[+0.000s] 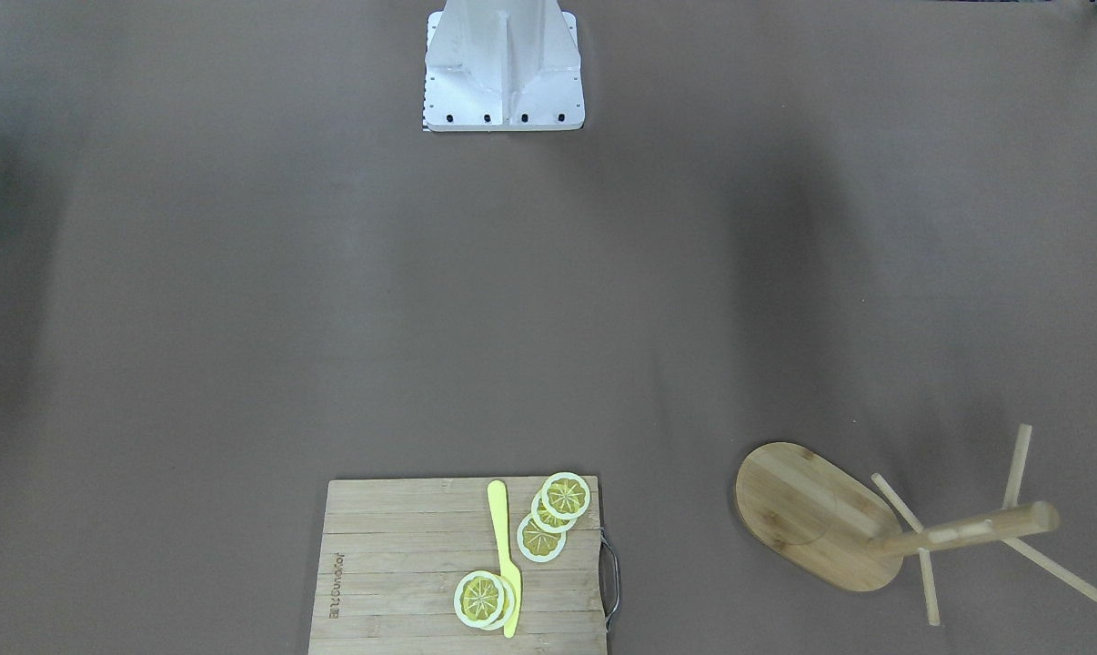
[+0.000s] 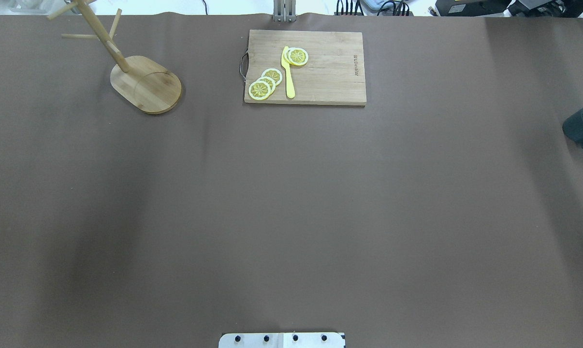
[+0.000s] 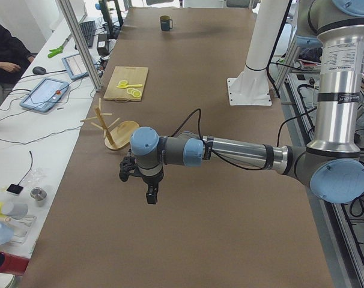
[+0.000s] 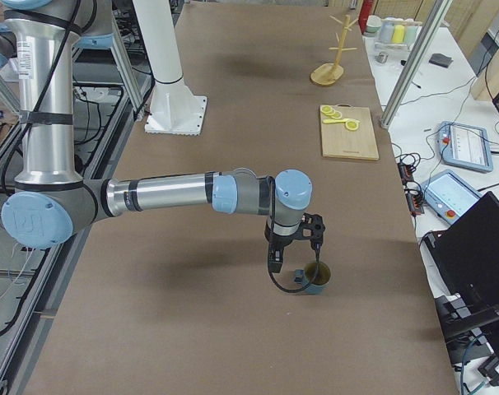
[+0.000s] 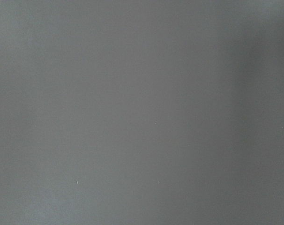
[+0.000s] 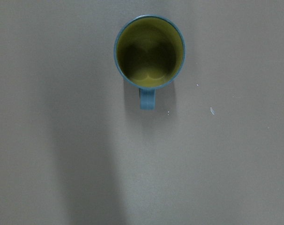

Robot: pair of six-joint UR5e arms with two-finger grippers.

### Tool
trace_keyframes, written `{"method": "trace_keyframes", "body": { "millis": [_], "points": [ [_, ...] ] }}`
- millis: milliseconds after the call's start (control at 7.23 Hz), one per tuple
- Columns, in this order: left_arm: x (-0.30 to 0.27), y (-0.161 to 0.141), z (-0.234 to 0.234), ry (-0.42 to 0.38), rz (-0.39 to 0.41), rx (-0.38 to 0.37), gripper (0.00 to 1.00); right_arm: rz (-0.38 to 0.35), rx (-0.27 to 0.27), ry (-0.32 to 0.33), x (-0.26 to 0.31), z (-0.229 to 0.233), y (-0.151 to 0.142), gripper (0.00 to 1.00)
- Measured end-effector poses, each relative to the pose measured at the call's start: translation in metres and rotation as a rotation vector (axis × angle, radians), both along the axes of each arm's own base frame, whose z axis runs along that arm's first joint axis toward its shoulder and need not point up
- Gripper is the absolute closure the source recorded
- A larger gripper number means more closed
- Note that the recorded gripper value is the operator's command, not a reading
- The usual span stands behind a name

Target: Hang cup on storage rack

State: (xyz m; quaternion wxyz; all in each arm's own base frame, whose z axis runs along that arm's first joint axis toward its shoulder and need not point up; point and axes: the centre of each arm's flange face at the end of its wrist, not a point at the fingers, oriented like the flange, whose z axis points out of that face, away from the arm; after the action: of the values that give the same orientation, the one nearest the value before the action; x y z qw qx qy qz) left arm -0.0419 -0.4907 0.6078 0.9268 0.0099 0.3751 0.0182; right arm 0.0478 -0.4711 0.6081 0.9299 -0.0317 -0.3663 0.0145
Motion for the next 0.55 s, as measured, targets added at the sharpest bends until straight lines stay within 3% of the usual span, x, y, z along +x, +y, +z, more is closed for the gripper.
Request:
{"method": "trace_keyframes", "body": {
  "millis": [553],
  "points": [
    [-0.0005,0.0034,0.0009,0.000,0.000,0.009,0.01,-0.002,0.002,-0.001,-0.0001,0.0004,-0.0003,0.00]
  ]
}}
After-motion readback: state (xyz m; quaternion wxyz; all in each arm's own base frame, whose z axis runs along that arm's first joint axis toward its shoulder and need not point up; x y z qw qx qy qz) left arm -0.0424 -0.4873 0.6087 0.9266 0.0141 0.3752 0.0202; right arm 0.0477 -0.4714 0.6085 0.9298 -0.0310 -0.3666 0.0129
